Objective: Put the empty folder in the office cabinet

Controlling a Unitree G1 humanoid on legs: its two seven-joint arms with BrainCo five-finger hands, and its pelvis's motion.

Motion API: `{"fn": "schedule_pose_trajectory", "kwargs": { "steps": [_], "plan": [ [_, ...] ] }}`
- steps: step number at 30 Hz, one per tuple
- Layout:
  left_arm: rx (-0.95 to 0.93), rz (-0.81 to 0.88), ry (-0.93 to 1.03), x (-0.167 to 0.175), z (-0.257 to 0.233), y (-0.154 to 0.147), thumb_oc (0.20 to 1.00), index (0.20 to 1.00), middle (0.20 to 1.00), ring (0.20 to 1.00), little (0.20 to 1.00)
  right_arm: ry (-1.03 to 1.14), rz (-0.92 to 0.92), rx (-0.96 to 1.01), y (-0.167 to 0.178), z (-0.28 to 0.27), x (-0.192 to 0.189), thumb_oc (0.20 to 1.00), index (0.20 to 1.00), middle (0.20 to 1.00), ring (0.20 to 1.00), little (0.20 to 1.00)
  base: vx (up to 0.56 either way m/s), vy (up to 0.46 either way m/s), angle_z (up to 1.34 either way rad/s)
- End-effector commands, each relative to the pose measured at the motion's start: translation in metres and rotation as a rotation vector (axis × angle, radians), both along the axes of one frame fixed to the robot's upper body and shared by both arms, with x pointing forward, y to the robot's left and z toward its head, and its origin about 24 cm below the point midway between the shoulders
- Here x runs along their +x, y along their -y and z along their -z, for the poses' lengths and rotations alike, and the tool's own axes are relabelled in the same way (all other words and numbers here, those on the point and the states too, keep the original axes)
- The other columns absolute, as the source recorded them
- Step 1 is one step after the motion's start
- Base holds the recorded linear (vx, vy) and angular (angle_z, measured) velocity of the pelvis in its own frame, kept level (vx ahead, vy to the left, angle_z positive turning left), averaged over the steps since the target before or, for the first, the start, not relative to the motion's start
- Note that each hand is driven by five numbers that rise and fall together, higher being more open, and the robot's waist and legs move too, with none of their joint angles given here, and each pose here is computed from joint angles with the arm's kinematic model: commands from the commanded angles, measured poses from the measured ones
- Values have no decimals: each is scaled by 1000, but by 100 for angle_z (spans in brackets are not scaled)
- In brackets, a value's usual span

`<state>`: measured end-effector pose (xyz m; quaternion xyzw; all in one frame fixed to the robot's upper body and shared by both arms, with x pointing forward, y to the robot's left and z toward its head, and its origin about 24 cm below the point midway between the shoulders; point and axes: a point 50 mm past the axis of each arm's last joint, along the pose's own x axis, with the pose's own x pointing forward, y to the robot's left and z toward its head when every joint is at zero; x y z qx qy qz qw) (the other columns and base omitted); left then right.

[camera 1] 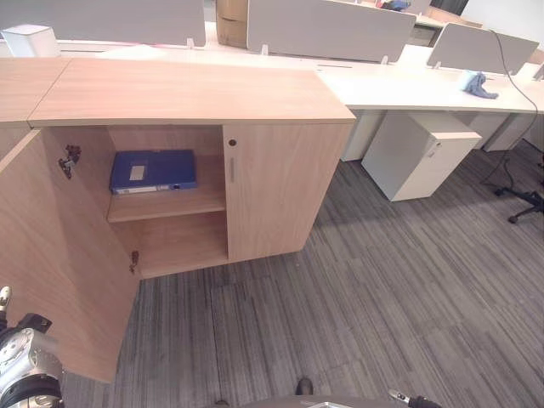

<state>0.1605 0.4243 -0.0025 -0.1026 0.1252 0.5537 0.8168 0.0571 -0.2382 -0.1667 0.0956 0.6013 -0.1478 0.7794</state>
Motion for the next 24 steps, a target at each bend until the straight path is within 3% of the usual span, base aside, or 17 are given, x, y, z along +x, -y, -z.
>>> {"fn": "schedule_pose_trajectory", "kwargs": {
  "steps": [1,9,15,24],
  "plan": [
    [125,292,123,71,-36,31,1000,1000,1000,1000,1000,45,-33,-13,-1,-3,24,1000,1000,1000,1000,1000,-1,-9,3],
    [-5,639,205,115,-11,134,1000,1000,1000,1000,1000,28,-43,-12,-4,-2,22,1000,1000,1000,1000,1000,-13,-7,5],
    [-81,889,230,121,0,203,1000,1000,1000,1000,1000,16,-56,-3,-9,-1,23,1000,1000,1000,1000,1000,-19,-9,5],
    [-139,1015,204,110,13,232,1000,1000,1000,1000,1000,-30,-52,8,-11,2,13,1000,1000,1000,1000,1000,-7,-16,-19]
  ]
}}
